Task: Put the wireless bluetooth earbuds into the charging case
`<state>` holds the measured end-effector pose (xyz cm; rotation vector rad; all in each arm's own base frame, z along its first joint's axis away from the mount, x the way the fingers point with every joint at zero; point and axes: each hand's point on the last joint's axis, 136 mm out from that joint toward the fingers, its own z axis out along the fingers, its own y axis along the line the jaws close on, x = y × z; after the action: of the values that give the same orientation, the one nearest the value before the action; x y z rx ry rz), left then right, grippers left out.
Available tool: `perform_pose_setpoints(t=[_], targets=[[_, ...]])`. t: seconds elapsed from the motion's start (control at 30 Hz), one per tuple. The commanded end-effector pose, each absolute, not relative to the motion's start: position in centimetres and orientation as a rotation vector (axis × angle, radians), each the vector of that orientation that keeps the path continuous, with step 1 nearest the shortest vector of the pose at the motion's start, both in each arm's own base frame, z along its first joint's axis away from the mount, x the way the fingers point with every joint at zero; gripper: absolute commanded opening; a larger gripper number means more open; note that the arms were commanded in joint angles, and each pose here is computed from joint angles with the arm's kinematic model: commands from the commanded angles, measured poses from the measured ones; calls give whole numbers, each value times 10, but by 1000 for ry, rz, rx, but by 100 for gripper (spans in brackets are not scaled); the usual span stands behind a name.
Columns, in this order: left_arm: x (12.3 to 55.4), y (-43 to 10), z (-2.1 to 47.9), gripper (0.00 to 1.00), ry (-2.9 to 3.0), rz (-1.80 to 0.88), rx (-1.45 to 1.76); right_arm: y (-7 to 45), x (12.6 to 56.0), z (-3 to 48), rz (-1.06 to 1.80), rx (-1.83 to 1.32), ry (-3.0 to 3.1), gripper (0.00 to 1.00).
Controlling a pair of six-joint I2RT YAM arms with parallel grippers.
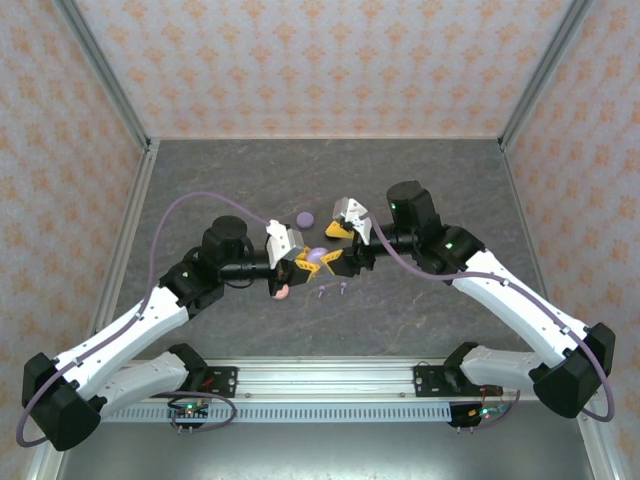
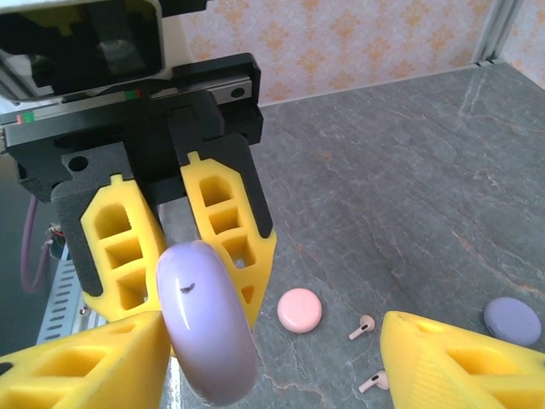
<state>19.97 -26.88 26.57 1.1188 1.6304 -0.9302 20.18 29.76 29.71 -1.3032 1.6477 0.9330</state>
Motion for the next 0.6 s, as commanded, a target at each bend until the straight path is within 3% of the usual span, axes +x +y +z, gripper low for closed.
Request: perform_pose_setpoints(t=[0.0,0.57], targets=[[195,-274,285,18,1556,-949,1141,297,222,319,863,-1208,1638,66],[196,-271,283,18,1571,-923,1132,291,236,326,897,-1115,1720,69]])
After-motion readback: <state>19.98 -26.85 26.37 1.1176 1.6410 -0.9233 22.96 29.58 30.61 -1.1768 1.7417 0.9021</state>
